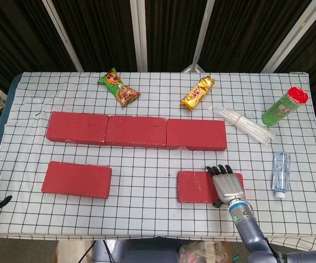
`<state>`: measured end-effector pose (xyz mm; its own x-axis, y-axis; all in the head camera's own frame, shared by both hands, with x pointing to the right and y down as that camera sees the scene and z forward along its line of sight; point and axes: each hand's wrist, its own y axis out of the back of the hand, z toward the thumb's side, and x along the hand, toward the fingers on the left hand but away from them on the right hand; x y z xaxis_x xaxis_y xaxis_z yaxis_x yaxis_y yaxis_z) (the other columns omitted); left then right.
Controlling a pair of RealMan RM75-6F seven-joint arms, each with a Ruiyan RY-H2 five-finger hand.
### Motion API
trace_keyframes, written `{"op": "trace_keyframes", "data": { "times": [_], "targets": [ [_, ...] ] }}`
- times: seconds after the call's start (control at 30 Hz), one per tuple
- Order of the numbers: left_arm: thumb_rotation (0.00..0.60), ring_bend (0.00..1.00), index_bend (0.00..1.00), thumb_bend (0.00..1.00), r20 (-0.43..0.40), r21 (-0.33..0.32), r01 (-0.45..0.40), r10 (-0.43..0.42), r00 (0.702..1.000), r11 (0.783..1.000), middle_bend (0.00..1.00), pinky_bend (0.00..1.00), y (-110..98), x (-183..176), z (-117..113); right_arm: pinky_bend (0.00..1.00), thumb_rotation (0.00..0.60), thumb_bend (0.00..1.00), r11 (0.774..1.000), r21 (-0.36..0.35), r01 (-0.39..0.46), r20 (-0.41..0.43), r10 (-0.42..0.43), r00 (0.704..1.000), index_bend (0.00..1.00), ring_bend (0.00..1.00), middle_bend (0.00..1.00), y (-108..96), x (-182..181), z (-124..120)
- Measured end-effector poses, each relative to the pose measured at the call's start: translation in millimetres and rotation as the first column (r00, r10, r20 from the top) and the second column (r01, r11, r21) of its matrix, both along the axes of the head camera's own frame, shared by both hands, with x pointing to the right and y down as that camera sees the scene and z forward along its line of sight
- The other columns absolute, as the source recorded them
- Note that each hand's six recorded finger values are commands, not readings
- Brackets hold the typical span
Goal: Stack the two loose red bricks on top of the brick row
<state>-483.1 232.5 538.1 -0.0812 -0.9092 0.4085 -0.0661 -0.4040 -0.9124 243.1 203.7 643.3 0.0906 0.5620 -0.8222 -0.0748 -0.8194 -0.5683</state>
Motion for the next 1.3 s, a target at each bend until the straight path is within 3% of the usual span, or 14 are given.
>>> {"op": "trace_keyframes", "data": {
  "times": [0.23, 0.5, 0.7, 0.9, 1.3],
  "targets": [
    [0.6, 0.0, 0.09, 0.0, -0.001, -0.004, 0.001, -0.001, 1.0, 1.0, 0.02, 0.0, 0.1, 0.5, 0.5, 0.0, 0.6, 0.13, 1.0, 0.013, 0.009, -0.01, -0.009, 1.0, 0.26, 0.01, 0.25, -0.1, 2.2, 1.5],
    [0.6, 0.0, 0.1, 0.0, 0.001, -0.009, 0.003, -0.003, 1.0, 1.0, 0.02, 0.0, -0.1, 0.5, 1.7, 0.0, 0.6, 0.13, 0.997, 0.077, -0.009, 0.02, 0.007, 1.0, 0.27, 0.02, 0.25, -17.6, 2.4, -14.5],
    [0.6, 0.0, 0.1, 0.0, 0.009, -0.017, 0.007, -0.007, 1.0, 1.0, 0.02, 0.0, -1.1, -0.4, 4.4, 0.0, 0.6, 0.13, 0.993, 0.119, -0.015, 0.007, 0.014, 1.0, 0.27, 0.02, 0.25, -45.1, 1.3, -31.5],
    [0.6, 0.0, 0.1, 0.0, 0.024, -0.016, 0.022, -0.021, 0.999, 1.0, 0.02, 0.0, -3.8, -3.1, 6.6, 0.0, 0.6, 0.13, 0.995, 0.095, -0.018, -0.013, 0.019, 1.0, 0.27, 0.02, 0.25, -77.2, -12.3, -34.8],
    [0.6, 0.0, 0.1, 0.0, 0.075, -0.023, 0.058, -0.056, 0.996, 0.998, 0.02, 0.0, -9.7, -8.1, 16.6, 0.0, 0.6, 0.13, 0.997, 0.052, -0.065, -0.052, 0.067, 0.996, 0.27, 0.02, 0.25, -174.4, -78.1, -35.7]
  ]
}}
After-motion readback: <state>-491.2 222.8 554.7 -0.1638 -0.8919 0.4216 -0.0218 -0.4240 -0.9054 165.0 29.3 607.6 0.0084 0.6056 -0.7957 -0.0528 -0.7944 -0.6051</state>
